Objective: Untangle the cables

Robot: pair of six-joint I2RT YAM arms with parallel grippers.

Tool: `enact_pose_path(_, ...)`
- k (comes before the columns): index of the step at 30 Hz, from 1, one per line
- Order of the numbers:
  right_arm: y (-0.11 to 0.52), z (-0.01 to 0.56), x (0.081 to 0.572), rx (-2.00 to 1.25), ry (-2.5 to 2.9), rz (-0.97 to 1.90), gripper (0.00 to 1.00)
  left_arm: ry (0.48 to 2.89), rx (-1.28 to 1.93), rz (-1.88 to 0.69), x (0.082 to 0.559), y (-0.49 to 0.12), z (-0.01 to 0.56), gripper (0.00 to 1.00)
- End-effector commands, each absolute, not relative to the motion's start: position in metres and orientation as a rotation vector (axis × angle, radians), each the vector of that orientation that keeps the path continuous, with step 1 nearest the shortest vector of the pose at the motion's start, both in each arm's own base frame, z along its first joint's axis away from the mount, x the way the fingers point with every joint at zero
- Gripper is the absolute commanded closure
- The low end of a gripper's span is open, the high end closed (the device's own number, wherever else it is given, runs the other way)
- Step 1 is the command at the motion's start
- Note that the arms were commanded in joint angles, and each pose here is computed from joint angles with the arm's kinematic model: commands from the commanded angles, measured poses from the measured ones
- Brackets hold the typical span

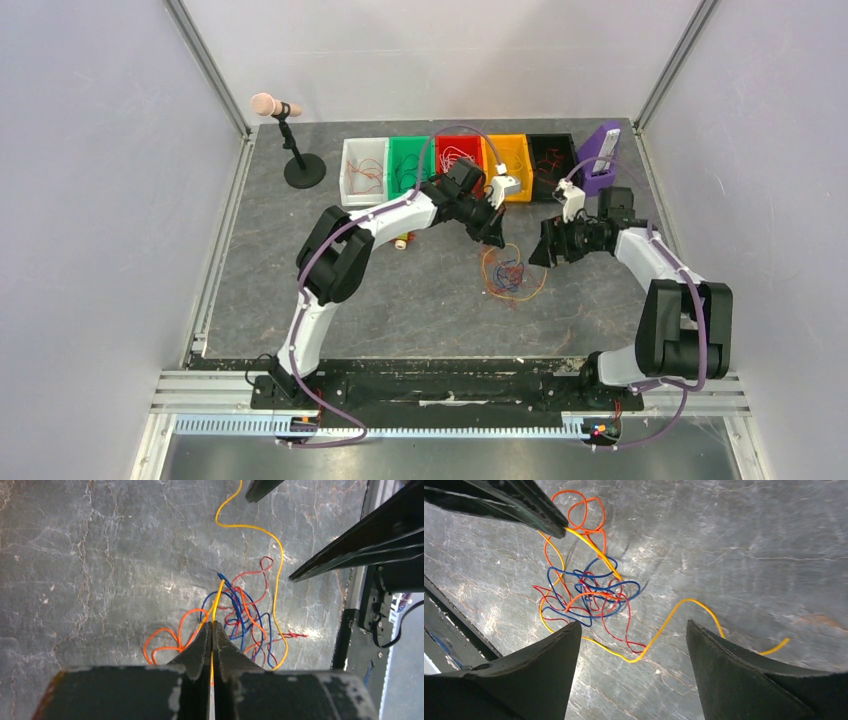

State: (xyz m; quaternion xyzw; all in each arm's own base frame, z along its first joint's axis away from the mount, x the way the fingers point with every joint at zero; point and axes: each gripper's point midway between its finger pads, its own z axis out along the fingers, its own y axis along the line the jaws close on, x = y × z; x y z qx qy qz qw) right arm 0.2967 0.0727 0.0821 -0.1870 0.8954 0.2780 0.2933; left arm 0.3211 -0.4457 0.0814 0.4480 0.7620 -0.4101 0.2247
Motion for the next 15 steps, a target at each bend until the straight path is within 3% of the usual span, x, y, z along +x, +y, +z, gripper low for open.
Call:
enact_pose_path(1,0.088,0.082,0.311,-0.442,2.323,0.725,0.20,1.972,1.253,-1.153,0.312,-0.440,0.137,0.98)
enact_pose_path(15,0.128,0.037,0.316,-0.493,2.337,0.578,0.26,2.107,0.938,-1.224,0.298,-0.420,0.135,0.98)
